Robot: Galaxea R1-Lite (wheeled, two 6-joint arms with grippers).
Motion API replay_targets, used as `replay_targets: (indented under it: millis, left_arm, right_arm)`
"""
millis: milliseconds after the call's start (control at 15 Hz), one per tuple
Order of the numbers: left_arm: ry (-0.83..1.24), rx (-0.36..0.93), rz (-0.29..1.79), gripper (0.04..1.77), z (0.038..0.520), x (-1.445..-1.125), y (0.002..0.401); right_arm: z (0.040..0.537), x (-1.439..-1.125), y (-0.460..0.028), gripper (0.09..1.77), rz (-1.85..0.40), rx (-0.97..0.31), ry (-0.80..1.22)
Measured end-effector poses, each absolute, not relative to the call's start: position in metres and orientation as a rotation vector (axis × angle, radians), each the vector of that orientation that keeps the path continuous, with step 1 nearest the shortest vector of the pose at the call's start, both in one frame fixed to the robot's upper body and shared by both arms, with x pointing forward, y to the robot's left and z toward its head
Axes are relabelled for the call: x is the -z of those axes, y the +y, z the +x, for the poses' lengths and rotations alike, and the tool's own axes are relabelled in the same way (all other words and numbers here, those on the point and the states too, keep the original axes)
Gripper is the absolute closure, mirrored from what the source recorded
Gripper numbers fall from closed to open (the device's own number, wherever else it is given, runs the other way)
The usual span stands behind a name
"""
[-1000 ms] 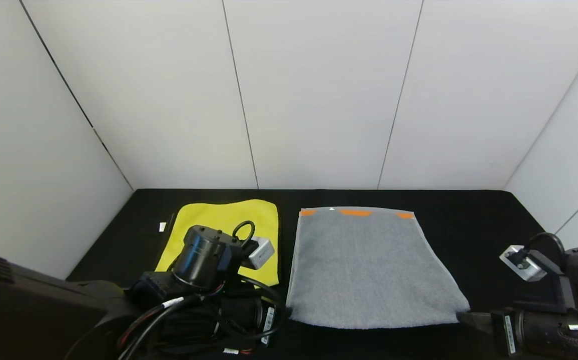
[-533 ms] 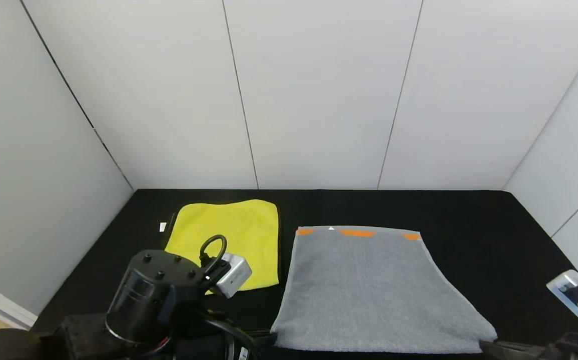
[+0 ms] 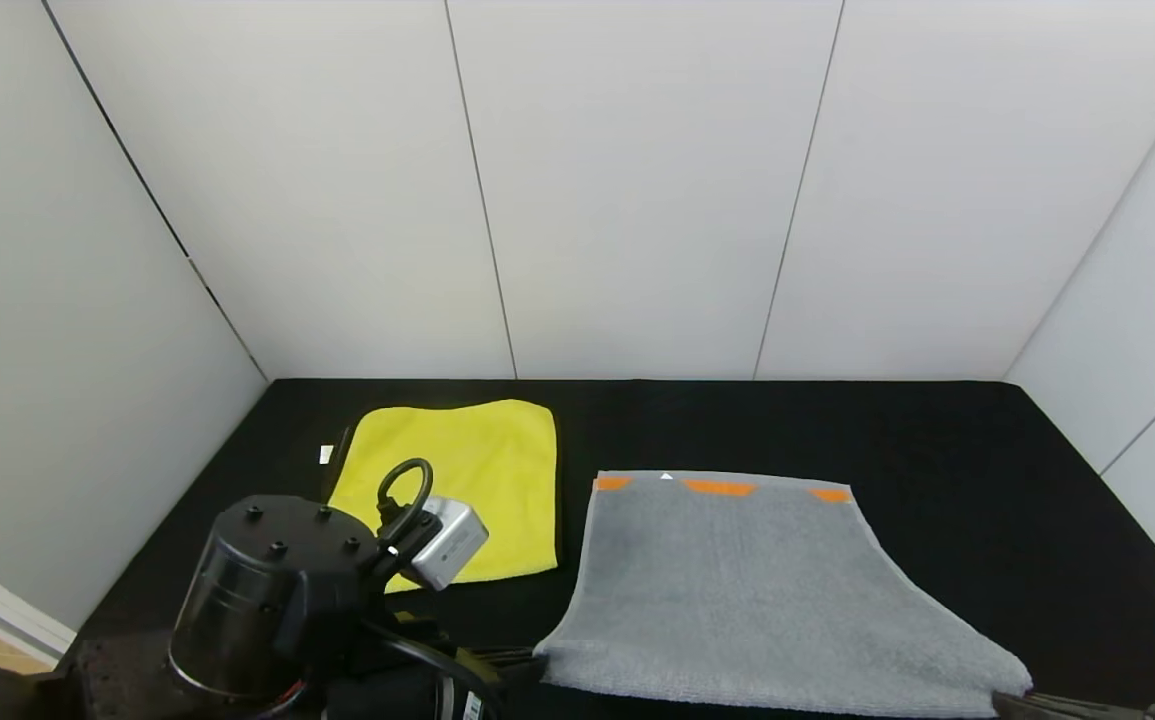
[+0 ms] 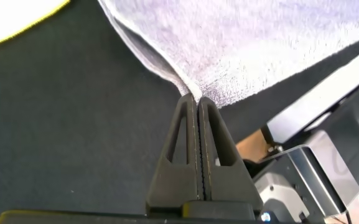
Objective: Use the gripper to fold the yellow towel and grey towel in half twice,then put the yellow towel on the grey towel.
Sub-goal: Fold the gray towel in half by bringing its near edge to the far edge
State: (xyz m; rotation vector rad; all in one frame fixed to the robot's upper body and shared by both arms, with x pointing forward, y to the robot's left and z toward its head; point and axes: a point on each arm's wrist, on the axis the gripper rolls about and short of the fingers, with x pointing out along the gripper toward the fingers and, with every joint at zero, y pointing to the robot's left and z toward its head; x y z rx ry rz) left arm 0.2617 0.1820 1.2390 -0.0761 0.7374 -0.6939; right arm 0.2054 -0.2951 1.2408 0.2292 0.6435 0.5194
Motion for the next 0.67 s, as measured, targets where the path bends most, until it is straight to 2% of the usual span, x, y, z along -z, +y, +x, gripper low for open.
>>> replay_targets:
  millis: [333,667]
  left_arm:
    - [0.732,0.621,-0.097,1.70,0.305,-1.237,0.178]
    - [0.692,0.633,-0.112,1.70,0.351,-1.242,0.175]
  right_arm:
    - [0.241,-1.242,-0.287,1.74,0.232,-0.491,0.709]
    - [0.287,-1.243,-0.279,1.74,0.241,-0.462,0.750]
